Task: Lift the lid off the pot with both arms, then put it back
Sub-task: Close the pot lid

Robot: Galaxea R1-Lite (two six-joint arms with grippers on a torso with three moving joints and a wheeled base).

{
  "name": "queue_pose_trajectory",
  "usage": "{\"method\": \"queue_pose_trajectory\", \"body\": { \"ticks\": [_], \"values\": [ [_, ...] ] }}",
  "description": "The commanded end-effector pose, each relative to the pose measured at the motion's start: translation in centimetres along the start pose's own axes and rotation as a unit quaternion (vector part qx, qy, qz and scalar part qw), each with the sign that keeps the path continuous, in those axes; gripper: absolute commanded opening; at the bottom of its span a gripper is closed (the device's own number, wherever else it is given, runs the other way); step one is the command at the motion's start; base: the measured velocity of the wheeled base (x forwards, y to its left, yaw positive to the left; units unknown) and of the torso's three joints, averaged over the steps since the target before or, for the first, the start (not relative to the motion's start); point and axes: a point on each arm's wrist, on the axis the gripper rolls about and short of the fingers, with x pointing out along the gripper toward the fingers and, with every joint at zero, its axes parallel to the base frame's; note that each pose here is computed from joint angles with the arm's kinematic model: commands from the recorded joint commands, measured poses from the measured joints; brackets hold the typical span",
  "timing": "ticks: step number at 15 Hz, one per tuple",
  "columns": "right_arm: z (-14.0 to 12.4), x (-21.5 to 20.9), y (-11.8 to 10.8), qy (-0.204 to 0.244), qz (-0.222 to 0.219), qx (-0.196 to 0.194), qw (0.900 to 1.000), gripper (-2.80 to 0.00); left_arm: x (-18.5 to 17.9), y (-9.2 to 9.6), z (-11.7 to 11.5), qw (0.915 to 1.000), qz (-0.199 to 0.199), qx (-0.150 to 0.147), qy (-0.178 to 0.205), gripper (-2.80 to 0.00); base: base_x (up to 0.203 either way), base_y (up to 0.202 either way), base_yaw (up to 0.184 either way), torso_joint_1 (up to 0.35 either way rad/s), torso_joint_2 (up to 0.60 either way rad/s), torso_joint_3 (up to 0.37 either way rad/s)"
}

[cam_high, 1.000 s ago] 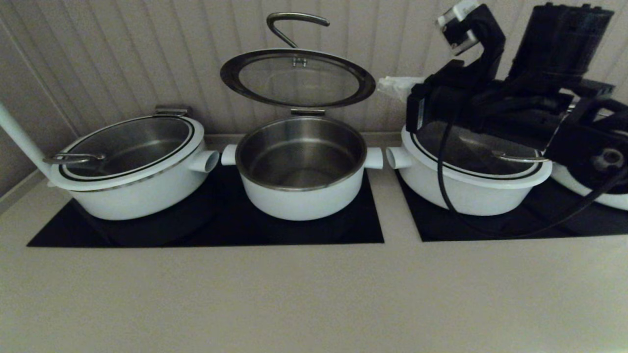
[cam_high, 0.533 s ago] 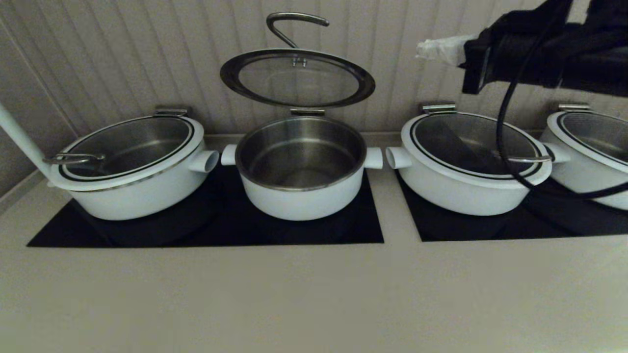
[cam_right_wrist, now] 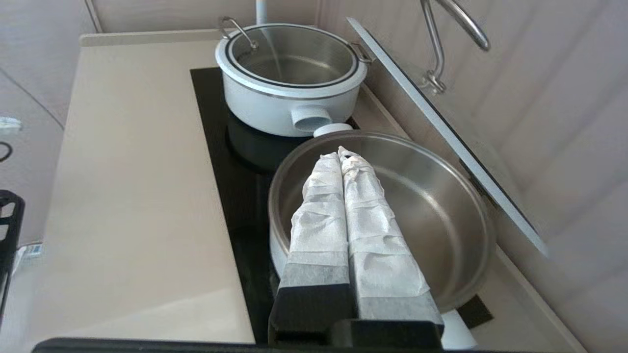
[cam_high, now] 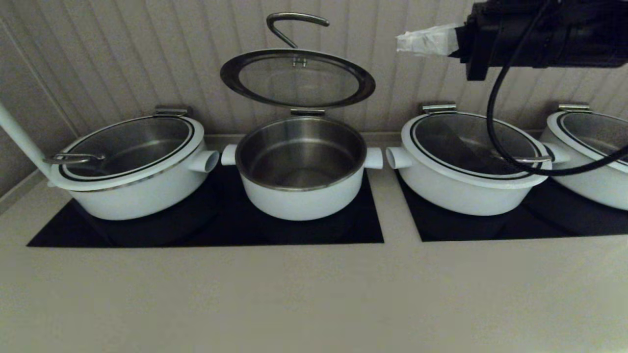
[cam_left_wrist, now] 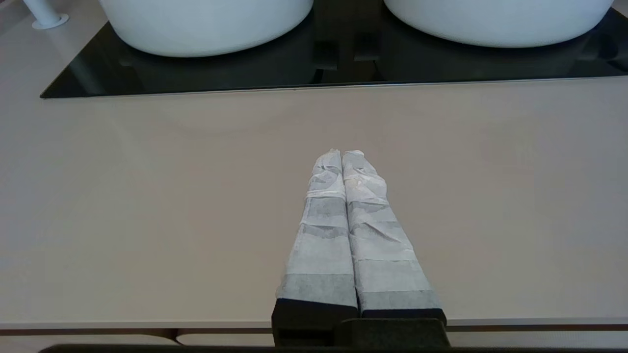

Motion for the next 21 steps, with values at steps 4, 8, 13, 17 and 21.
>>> {"method": "queue_pose_trajectory", "body": {
  "ticks": [4,8,13,17,21],
  "values": [
    [-4.1,1.6,-3.0,0.029,-0.013,0.027,0.999,-2.8,0.0,0.0,0.0,1.0,0.001,0.0,0.0,-2.8,0.0,0.0,0.0,0.0,0.0,0.0],
    [-5.8,1.0,-5.8,0.025,-0.087,-0.004,0.996,-2.8,0.0,0.0,0.0,1.0,0.001,0.0,0.0,-2.8,0.0,0.0,0.0,0.0,0.0,0.0],
    [-6.9,0.6,-8.1,0.001,-0.138,-0.048,0.989,-2.8,0.0,0.0,0.0,1.0,0.001,0.0,0.0,-2.8,0.0,0.0,0.0,0.0,0.0,0.0],
    [-8.2,1.7,-9.3,-0.038,-0.161,-0.097,0.982,-2.8,0.0,0.0,0.0,1.0,0.001,0.0,0.0,-2.8,0.0,0.0,0.0,0.0,0.0,0.0],
    [-8.1,3.0,-9.1,-0.082,-0.159,-0.139,0.974,-2.8,0.0,0.0,0.0,1.0,0.001,0.0,0.0,-2.8,0.0,0.0,0.0,0.0,0.0,0.0]
  ]
}}
